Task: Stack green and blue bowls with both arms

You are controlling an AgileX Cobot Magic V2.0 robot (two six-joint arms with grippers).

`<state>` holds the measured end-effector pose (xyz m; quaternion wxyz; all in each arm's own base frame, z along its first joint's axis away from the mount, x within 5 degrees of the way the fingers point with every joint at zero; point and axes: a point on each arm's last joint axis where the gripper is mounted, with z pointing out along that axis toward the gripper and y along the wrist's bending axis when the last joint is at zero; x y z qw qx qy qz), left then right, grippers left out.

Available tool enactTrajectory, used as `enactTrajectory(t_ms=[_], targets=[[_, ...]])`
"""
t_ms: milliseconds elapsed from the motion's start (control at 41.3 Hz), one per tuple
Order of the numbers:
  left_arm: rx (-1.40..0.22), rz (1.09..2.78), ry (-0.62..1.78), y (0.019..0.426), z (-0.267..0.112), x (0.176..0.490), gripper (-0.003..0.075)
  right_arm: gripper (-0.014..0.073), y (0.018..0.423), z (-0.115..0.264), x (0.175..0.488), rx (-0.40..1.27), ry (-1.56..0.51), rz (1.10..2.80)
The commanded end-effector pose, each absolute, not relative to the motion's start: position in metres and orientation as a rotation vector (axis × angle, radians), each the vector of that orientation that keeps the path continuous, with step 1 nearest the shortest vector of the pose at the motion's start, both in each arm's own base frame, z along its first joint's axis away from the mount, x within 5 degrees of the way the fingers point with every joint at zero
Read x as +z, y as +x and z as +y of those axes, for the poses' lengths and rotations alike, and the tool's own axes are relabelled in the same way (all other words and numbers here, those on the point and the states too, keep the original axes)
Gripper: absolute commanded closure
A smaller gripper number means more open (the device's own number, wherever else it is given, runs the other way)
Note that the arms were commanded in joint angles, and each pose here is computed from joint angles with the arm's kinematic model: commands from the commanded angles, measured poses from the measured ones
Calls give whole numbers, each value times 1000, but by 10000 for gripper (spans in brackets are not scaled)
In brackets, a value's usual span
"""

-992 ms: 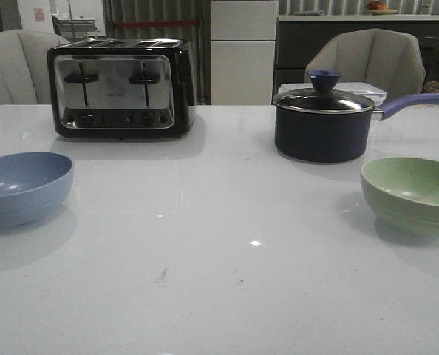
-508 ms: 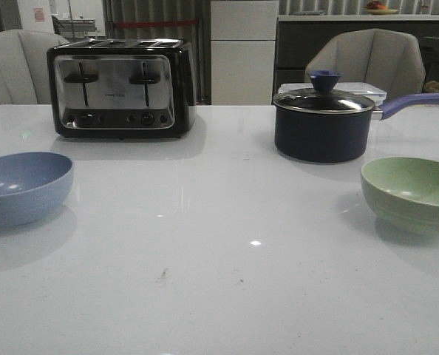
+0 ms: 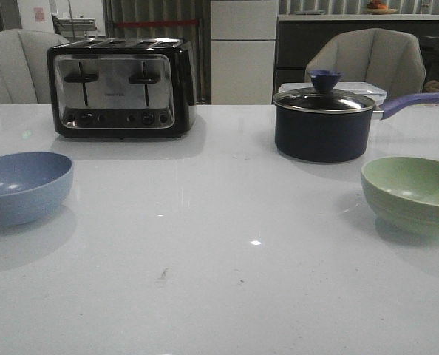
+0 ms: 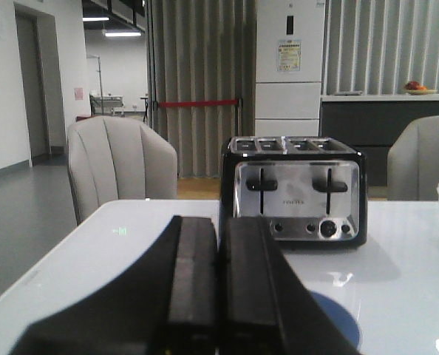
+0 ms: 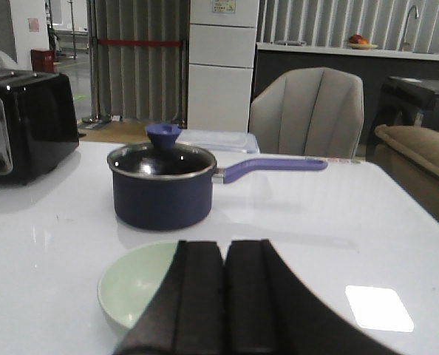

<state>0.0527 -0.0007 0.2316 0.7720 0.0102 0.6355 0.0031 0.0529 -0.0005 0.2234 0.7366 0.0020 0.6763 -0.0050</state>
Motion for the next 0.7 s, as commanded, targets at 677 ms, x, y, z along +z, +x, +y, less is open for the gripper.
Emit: enactTrajectory(t_ms=[677], targets=[[-44, 1742, -11, 69, -2, 361, 623, 538, 99, -1, 338, -8, 4, 1852]])
